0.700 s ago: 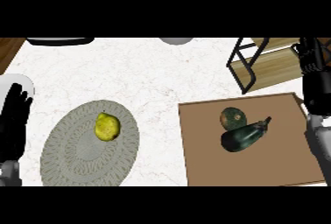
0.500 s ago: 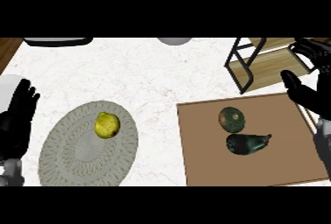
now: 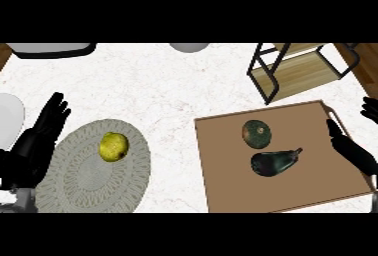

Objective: Pick the eggplant from the tray and place it in the tiered shelf

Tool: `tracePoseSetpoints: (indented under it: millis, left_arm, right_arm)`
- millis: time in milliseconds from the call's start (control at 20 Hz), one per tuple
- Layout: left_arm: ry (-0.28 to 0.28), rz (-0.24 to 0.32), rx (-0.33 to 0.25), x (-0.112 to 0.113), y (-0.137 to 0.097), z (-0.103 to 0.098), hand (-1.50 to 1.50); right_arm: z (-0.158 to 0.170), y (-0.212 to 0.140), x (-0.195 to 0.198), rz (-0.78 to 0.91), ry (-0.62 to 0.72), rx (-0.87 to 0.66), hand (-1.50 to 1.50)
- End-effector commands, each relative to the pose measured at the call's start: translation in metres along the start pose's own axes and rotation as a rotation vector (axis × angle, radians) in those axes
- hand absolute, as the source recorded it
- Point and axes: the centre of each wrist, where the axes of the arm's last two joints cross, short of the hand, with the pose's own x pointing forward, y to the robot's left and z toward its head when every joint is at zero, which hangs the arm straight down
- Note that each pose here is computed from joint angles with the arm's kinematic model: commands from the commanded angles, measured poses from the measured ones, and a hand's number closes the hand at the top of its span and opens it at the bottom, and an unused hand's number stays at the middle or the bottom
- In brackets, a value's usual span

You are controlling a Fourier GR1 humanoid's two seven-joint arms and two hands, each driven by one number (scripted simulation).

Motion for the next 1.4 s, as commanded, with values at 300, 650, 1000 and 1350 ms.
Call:
tracePoseSetpoints:
  millis: [300, 650, 1000, 1350]
  left_arm:
    - [-0.015, 0.001, -0.084, 0.009, 0.000, 0.000, 0.00]
    - [-0.019, 0.004, -0.102, 0.018, -0.021, 0.004, 0.00]
    - [-0.024, 0.004, -0.093, 0.012, -0.022, -0.020, 0.00]
    - [-0.020, 0.004, -0.115, 0.011, -0.032, -0.003, 0.00]
  right_arm:
    - [0.116, -0.029, 0.061, 0.137, 0.059, 0.083, -1.50]
    - [0.123, -0.045, 0.106, 0.410, 0.126, 0.117, -1.50]
    - [0.108, -0.015, 0.121, 0.457, 0.247, 0.191, -1.50]
    - [0.087, 0.020, 0.118, 0.686, 0.335, 0.235, -1.50]
